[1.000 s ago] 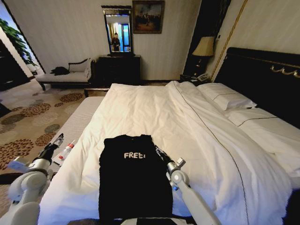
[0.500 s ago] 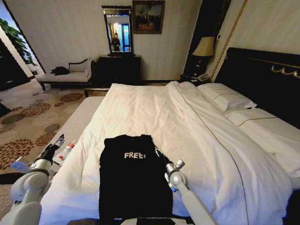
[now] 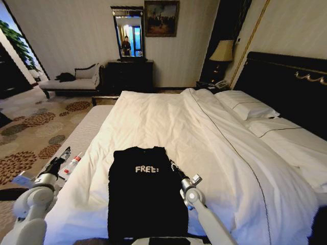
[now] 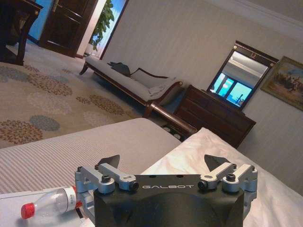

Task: Fold the clothes on the bed.

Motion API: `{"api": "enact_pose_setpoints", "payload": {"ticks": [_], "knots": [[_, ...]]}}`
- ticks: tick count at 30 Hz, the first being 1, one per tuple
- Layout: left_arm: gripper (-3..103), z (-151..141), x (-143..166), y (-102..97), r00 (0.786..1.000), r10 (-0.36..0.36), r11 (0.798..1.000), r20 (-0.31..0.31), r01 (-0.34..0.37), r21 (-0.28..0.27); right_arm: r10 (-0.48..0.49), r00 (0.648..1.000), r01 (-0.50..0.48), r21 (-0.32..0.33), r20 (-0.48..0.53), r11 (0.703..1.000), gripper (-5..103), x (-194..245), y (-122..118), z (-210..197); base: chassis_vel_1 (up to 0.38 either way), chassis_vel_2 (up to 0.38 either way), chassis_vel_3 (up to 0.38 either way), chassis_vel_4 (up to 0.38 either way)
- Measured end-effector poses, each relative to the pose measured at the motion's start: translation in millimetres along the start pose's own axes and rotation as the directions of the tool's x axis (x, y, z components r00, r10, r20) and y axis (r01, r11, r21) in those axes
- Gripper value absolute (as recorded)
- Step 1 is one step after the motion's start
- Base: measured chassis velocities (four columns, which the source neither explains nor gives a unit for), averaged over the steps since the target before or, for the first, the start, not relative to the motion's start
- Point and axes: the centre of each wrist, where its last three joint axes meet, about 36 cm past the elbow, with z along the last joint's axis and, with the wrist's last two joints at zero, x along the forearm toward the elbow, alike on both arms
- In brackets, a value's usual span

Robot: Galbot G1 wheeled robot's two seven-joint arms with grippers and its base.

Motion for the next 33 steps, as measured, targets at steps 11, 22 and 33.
{"api": "enact_pose_setpoints", "payload": {"ticks": [11, 22, 33], "knots": [[100, 0, -1, 0.1, 1.000, -0.001, 1.000, 0.004, 0.001, 0.004, 0.052, 0.981, -0.052, -0.005, 0.188, 0.999, 0, 7, -25, -42, 0.000, 0.000, 0.000, 0.000], [100, 2, -2, -5.4, 1.000, 0.014, 1.000, 0.001, -0.014, 0.008, 0.226, 0.931, -0.216, -0.068, 0.288, 0.974, 0, 34, -73, -53, 0.000, 0.000, 0.000, 0.000], [100, -2, 2, -5.3, 1.000, 0.016, 1.000, 0.006, -0.016, 0.003, 0.157, 0.934, -0.177, 0.036, 0.320, 0.983, 30, 42, -58, -47, 0.000, 0.000, 0.000, 0.000]]}}
